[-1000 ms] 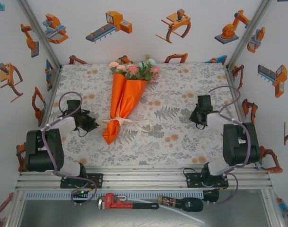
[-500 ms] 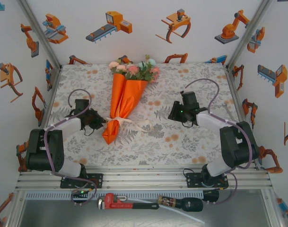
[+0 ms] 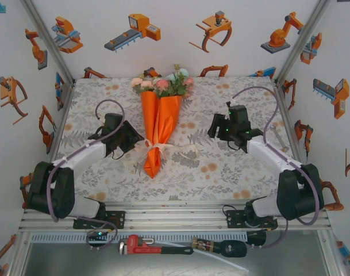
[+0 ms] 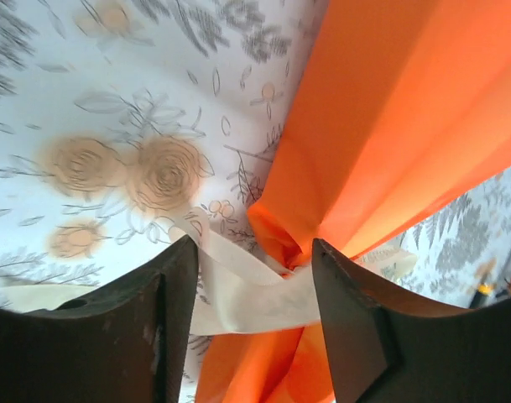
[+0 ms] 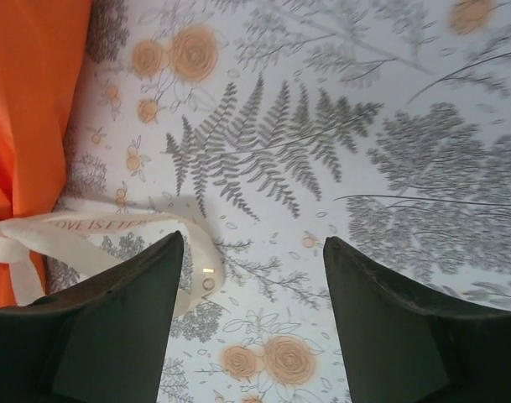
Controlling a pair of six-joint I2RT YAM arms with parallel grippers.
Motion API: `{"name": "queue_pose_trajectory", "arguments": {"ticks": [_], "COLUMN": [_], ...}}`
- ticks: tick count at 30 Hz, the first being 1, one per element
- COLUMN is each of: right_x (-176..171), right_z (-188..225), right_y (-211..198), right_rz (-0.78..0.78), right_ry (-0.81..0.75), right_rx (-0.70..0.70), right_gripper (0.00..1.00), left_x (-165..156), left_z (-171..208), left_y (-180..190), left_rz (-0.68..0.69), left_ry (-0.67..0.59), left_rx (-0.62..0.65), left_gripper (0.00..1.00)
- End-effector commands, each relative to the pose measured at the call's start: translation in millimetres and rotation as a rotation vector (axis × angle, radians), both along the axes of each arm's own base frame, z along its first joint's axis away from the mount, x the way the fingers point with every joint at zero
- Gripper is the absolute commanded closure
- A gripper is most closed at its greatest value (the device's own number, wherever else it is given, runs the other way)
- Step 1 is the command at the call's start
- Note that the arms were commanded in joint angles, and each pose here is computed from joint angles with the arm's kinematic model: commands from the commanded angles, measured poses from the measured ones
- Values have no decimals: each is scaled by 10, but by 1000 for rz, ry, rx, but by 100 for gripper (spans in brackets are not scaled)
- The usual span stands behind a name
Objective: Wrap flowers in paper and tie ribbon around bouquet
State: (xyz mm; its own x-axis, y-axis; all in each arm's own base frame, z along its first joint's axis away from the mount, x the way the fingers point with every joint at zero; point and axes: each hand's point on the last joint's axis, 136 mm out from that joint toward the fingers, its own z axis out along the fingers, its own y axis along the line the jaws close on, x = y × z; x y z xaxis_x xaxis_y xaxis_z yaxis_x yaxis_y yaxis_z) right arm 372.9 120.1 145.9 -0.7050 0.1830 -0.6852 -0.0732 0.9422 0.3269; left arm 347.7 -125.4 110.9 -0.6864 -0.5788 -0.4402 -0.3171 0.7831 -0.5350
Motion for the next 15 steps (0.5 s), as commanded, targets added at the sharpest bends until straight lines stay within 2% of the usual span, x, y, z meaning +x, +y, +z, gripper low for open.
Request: {"name": "queue_pose_trajectory", "arguments": {"ticks": [1, 4, 5, 8, 9, 10, 12, 15], "right_x": [48, 81, 94, 119, 116, 119, 143, 213], "right_z": [182, 200, 178, 88, 39, 14, -85, -286], "right_y": [-384, -707, -785, -1166, -1293, -1389, -1518, -1555], "right_rz": [-80, -144, -156, -287, -337, -369, -399, -358], "right_ry": [-66, -112, -123, -144, -151, -173, -223, -261], "right_rx": [-93, -173, -197, -278, -304, -343, -399, -440], "right_gripper": [26, 15, 14, 14, 6, 1, 1, 1], "left_x": [-46, -165, -226, -368, -418, -442, -443, -329], "left_z": [464, 780, 858, 934, 927, 894, 759, 526], "left_y": [585, 1022, 1180, 1478, 1560, 1616, 1736, 1799], "left_rz": [99, 193, 235, 305, 327, 331, 330, 278], "left_ry": [-128, -234, -267, -372, -388, -393, -391, -379], "left_rx": [295, 519, 604, 794, 823, 847, 911, 929], "left_gripper": [41, 35, 31, 7, 1, 3, 3, 3]}}
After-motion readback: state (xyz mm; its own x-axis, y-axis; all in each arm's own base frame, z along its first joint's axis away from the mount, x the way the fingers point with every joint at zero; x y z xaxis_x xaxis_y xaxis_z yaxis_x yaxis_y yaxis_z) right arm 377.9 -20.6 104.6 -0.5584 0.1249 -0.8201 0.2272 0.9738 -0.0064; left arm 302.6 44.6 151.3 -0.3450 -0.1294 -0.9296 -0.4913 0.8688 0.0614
